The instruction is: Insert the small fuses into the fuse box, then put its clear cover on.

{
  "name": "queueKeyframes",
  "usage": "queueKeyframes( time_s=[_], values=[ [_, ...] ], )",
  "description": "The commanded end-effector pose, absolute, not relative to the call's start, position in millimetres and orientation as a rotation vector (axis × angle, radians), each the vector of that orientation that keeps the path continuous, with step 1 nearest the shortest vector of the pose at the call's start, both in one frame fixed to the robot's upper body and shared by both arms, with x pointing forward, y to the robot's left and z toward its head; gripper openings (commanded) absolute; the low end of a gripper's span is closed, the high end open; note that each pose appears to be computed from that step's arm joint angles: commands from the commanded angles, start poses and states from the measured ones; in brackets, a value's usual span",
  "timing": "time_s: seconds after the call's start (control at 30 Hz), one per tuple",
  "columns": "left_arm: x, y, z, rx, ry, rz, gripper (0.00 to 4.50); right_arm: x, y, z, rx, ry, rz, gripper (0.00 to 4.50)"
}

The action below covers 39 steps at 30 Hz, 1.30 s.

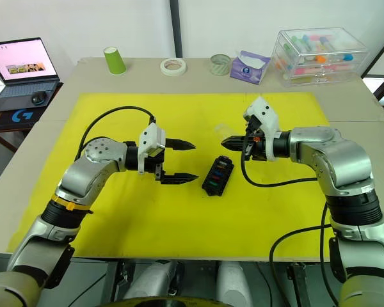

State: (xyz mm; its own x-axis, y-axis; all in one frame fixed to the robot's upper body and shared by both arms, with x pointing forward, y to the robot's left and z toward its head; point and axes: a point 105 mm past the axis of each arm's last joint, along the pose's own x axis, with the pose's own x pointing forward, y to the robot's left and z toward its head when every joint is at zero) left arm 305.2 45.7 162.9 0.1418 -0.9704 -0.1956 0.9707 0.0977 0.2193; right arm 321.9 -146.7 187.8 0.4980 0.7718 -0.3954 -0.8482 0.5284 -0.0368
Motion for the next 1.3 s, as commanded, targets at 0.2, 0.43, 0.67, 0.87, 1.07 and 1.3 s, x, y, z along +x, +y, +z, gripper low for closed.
queueKeyframes(
  time_s=[0.2, 0.43, 0.67, 0.87, 1.07, 1.3],
  values=[
    [306, 44, 174, 0.344, -0.047, -1.441, 4.50, 325, -153, 172, -0.299, 0.333, 0.955, 0.03],
    [305, 45, 175, 0.346, -0.044, -1.442, 4.50, 330, -154, 167, -0.277, 0.332, 0.940, 0.03],
    [305, 44, 175, 0.347, -0.044, -1.444, 4.50, 327, -153, 158, -0.268, 0.362, 0.949, 0.03],
    [305, 45, 175, 0.351, -0.043, -1.446, 4.50, 327, -150, 164, -0.254, 0.336, 0.947, 0.03],
    [304, 44, 175, 0.352, -0.044, -1.449, 4.50, 327, -150, 171, -0.260, 0.313, 0.948, 0.03],
    [305, 44, 175, 0.352, -0.044, -1.449, 4.50, 325, -148, 178, -0.254, 0.290, 0.959, 0.03]
  ],
)
